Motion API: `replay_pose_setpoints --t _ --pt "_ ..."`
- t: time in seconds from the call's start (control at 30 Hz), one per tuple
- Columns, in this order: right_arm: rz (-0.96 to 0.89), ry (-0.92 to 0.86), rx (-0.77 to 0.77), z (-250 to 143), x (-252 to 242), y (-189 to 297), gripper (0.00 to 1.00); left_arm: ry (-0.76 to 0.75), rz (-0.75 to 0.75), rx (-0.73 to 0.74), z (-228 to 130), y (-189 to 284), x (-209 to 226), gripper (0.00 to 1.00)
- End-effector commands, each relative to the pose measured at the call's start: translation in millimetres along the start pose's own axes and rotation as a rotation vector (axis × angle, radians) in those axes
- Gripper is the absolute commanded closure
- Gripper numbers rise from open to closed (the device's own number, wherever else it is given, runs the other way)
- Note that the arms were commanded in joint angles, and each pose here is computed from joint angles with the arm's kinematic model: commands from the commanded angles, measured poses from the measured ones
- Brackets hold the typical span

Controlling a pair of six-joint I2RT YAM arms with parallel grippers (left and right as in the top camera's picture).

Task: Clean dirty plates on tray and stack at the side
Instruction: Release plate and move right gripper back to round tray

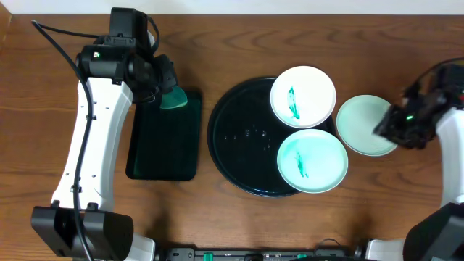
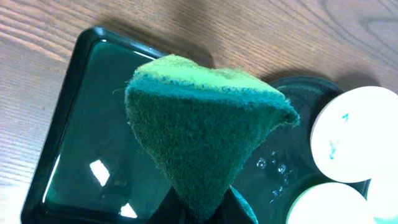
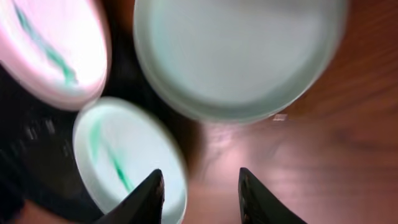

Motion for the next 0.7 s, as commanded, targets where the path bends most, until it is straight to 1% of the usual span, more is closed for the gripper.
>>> replay_pose_setpoints --t 0.0,0.03,0.13,0.23,0.3,0.4,0.43,0.67 --pt "-0.041 0.107 0.161 -37.2 9.4 -36.8 0.64 -0.026 -0.003 0.015 -2.0 -3.2 0.1 0.93" --pt "-0.059 0.096 0.196 -49.0 7.2 -51.0 0.65 -0.026 -0.003 0.015 -2.0 -3.2 0.1 0.93" --pt "-0.078 0.089 0.236 -64.1 -1.6 -73.1 0.67 -0.026 -0.003 0.015 -1.9 -3.2 0.1 0.93" --pt "-0.09 0.087 0.263 -73.0 -9.3 -83.4 0.7 -0.026 -0.003 0.015 -1.9 -3.2 0.2 0.93" --pt "-0.09 0.088 0.268 -76.2 -12.3 -88.9 0.77 -0.026 -0.003 0.015 -1.9 -3.2 0.2 0.93" --pt "-0.075 0.093 0.251 -73.6 -10.2 -90.3 0.96 -0.025 -0.003 0.015 -2.0 -3.2 0.3 0.93" --pt "-0.065 0.094 0.25 -73.3 -8.9 -90.1 0.99 -0.025 -0.003 0.015 -2.0 -3.2 0.3 0.93" --pt "0.04 0.133 0.223 -78.3 9.8 -76.9 0.99 -0.025 -0.003 0.015 -1.9 -3.2 0.3 0.93"
Point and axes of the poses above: each gripper's point midway between its finger pads, its own y axis back along the fingers, its own x axis along the line the jaws close on, z = x × y, the point moved 6 cm from there along y, back along the fingers, and after that the axes turned 15 degrees about -y, right-handed, at the moved point
